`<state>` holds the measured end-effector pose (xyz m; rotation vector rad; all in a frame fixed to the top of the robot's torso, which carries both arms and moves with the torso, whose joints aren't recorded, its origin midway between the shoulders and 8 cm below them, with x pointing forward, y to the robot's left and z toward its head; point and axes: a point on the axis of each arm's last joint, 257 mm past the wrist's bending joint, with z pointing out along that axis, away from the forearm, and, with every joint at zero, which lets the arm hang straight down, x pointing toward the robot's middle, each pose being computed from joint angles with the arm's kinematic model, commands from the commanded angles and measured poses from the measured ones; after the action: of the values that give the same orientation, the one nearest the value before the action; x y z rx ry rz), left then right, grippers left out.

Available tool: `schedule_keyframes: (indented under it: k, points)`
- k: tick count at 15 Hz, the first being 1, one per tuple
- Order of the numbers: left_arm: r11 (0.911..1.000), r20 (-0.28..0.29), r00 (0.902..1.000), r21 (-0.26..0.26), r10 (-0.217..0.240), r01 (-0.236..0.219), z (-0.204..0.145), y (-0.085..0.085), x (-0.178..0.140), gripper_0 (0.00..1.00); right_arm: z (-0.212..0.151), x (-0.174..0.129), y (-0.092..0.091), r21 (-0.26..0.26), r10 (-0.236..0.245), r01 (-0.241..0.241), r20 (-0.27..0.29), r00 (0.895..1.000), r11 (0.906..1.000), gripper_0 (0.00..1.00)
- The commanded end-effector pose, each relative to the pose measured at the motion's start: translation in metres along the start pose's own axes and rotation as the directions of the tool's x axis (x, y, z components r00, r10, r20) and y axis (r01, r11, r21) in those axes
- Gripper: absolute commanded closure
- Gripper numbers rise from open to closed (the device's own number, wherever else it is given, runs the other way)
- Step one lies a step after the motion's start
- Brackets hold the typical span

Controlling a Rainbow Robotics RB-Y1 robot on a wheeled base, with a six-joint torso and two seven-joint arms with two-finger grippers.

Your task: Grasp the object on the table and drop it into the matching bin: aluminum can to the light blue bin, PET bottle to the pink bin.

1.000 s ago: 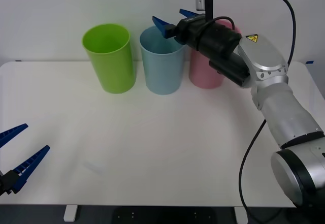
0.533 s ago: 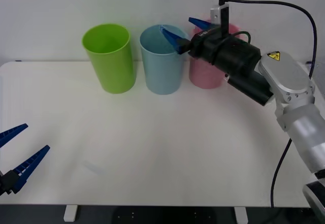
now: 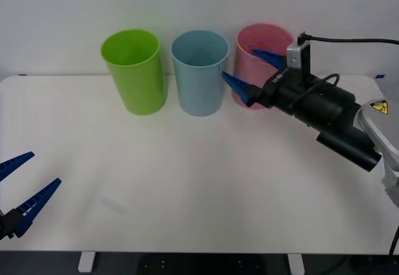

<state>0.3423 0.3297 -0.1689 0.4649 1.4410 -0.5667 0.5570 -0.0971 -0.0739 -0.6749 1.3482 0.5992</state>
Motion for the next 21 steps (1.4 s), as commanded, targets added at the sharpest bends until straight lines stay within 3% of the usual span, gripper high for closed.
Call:
schedule_keyframes:
  k: [1, 4, 10, 15, 21]
  points:
    - [1.0, 0.0, 1.0, 0.0, 0.0, 0.0, 0.0, 0.0, 0.0, 0.0, -0.034, 0.021, 0.004, 0.001, -0.072, 0.072, -0.034, 0.997, 0.9974, 0.0]
    - [1.0, 0.0, 1.0, 0.0, 0.0, 0.0, 0.0, 0.0, 0.0, 0.0, -0.069, 0.036, 0.006, 0.009, -0.125, 0.125, -0.058, 0.99, 0.9921, 0.0]
    - [1.0, 0.0, 1.0, 0.0, 0.0, 0.0, 0.0, 0.0, 0.0, 0.0, -0.138, 0.049, 0.015, -0.05, -0.142, 0.138, -0.083, 0.986, 0.9892, 0.0]
    - [1.0, 0.0, 1.0, 0.0, 0.0, 0.0, 0.0, 0.0, 0.0, 0.0, -0.19, 0.054, 0.036, -0.066, -0.135, 0.128, -0.113, 0.984, 0.9896, 0.0]
    - [1.0, 0.0, 1.0, 0.0, 0.0, 0.0, 0.0, 0.0, 0.0, 0.0, -0.239, 0.074, 0.061, -0.034, -0.098, 0.093, -0.186, 0.978, 0.9951, 0.0]
